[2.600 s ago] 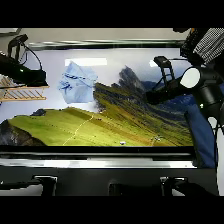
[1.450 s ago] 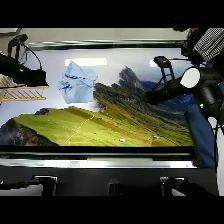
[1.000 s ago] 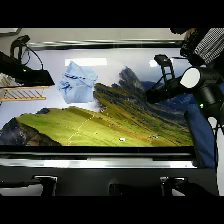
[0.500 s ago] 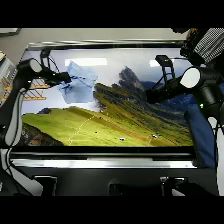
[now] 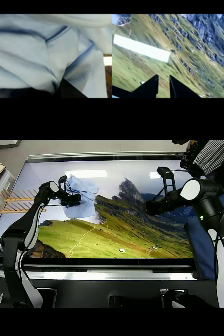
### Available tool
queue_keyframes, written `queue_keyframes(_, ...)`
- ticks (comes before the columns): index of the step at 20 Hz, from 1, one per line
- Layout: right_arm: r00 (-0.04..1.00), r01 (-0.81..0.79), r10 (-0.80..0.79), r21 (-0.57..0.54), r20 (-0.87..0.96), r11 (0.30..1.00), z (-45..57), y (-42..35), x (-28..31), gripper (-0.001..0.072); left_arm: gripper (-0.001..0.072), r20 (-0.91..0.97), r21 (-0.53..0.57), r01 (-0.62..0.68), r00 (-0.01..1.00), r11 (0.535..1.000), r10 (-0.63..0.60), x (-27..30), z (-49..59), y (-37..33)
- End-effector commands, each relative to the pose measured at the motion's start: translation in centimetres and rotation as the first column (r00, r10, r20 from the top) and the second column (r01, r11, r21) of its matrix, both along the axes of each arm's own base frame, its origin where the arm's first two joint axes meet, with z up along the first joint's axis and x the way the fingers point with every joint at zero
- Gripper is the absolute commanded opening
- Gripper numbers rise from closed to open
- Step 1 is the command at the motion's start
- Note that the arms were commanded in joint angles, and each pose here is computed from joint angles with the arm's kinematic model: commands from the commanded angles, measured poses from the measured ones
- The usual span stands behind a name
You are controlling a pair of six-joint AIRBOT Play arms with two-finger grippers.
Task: Fold the clothes and pants, and hang the long-sleeved shirts on hangers.
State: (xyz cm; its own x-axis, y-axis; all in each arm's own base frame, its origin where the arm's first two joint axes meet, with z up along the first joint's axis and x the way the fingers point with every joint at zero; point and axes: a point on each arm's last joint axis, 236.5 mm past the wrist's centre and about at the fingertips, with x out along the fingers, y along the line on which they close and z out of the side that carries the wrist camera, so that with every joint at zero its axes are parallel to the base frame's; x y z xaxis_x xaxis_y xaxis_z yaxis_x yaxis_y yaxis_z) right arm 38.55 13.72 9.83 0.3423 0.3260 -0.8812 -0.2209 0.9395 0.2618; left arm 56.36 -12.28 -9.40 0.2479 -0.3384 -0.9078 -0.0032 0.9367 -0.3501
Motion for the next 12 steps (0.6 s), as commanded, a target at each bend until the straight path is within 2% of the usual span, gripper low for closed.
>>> queue_keyframes(1, 0.997, 0.052, -0.053, -0.007, -0.063, 0.999, -0.4, -0.5, -1.1, 0.0205, 0.0015, -0.198, -0.095, 0.141, 0.967, 0.985, -0.157, -6.1, 1.4, -3.0)
queue_keyframes(3, 0.994, 0.043, -0.047, -0.051, -0.097, 0.998, -0.4, -1.5, -2.4, 0.0205, 0.0015, -0.205, -0.146, 0.229, 0.945, 0.962, -0.256, -8.7, 4.8, -7.1)
queue_keyframes(6, 0.993, 0.041, -0.056, -0.142, -0.102, 0.989, 0.8, -3.9, -4.5, 0.0205, 0.0015, -0.134, -0.149, 0.355, 0.918, 0.923, -0.374, -12.6, 10.0, -14.9)
queue_keyframes(9, 0.997, 0.041, -0.055, -0.245, -0.051, 0.969, 3.1, -6.8, -6.4, 0.0204, 0.0015, -0.129, -0.165, 0.428, 0.884, 0.888, -0.450, -18.1, 11.9, -23.0)
queue_keyframes(12, 1.000, 0.016, -0.016, -0.303, 0.002, 0.953, 5.3, -8.4, -8.2, 0.0203, 0.0015, -0.135, -0.180, 0.468, 0.860, 0.865, -0.493, -22.2, 10.1, -29.4)
